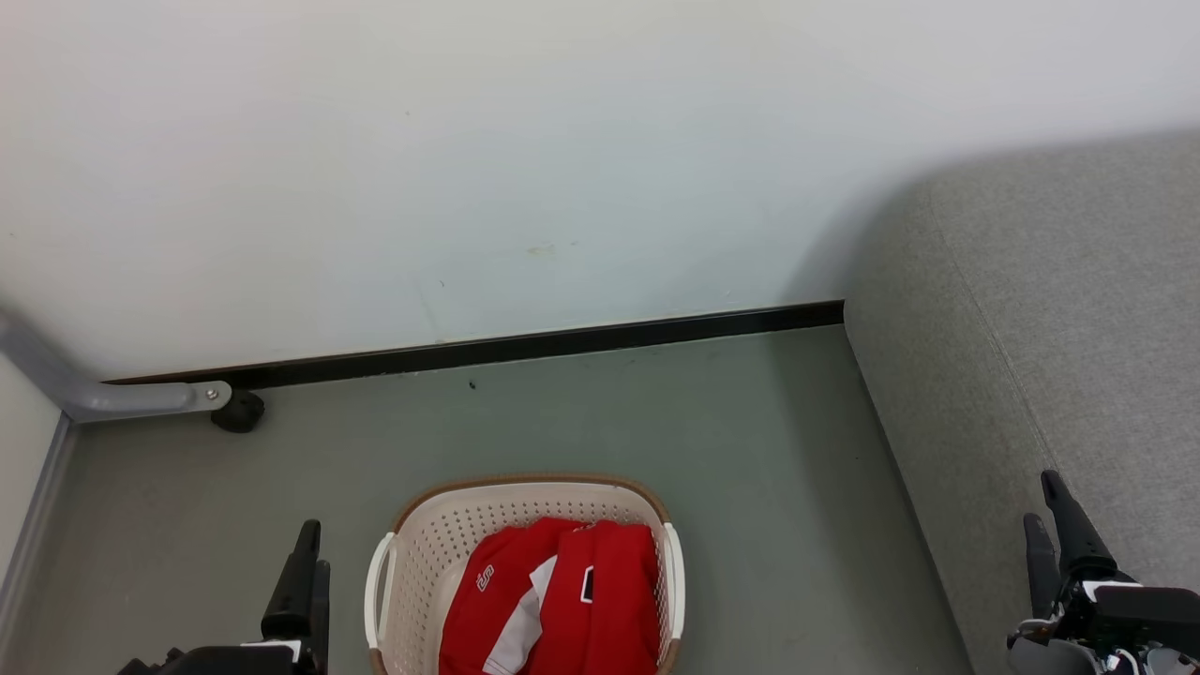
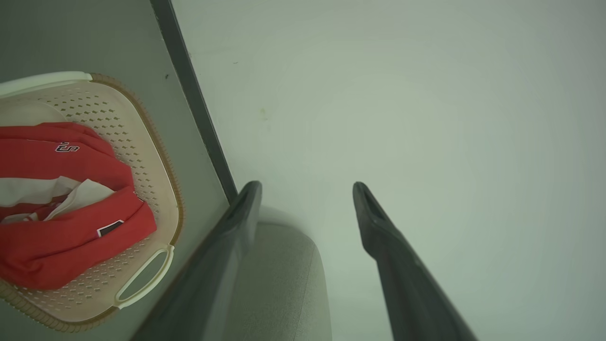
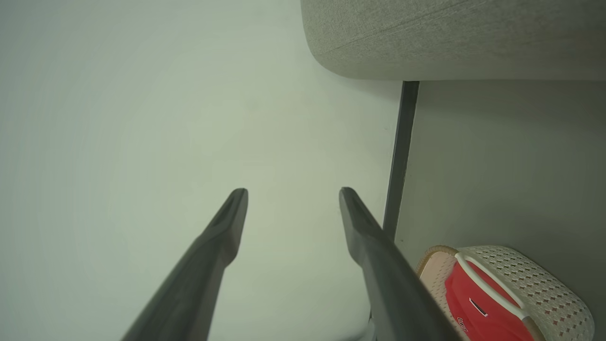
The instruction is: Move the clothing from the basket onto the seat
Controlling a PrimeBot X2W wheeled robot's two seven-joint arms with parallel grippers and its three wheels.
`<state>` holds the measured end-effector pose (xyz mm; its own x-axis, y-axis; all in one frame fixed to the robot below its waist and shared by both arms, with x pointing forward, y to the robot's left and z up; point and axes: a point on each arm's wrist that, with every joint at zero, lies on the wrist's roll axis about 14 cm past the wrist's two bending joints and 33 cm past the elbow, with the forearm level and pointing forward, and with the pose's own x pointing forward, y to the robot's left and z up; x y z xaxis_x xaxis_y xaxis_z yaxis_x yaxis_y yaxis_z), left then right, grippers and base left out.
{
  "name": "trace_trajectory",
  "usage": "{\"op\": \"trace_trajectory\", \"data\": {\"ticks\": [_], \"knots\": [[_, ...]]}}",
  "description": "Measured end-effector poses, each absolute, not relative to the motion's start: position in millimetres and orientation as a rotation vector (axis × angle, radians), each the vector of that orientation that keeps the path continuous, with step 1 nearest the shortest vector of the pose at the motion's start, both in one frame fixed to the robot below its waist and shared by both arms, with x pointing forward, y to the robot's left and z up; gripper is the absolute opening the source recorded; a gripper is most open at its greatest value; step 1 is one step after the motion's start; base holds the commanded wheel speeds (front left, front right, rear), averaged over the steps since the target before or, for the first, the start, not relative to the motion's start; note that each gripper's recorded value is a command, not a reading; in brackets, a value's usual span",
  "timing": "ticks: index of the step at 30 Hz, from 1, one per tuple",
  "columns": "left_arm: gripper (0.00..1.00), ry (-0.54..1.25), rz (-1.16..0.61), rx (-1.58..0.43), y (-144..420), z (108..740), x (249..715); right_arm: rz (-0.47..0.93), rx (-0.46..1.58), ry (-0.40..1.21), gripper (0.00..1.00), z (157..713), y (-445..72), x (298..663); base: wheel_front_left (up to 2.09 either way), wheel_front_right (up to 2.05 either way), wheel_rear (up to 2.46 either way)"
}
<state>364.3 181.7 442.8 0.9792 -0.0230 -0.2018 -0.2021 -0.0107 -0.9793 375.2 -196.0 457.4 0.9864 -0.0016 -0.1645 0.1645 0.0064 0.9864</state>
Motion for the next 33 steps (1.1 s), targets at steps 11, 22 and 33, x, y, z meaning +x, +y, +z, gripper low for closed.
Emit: {"op": "trace_trajectory", "data": {"ticks": [11,22,33], "knots": [[1.00,0.176,0.129,-1.503,176,447,374,-0.087,1.458,0.133,1.00,468,-191,387,0.00,0.00,0.00],[1.00,0.197,0.085,-1.326,168,450,385,-0.008,1.246,0.164,1.00,478,-180,400,0.00,0.00,0.00],[1.00,0.233,0.061,-1.126,163,447,391,0.060,1.017,0.191,1.00,480,-168,408,0.00,0.00,0.00]]}}
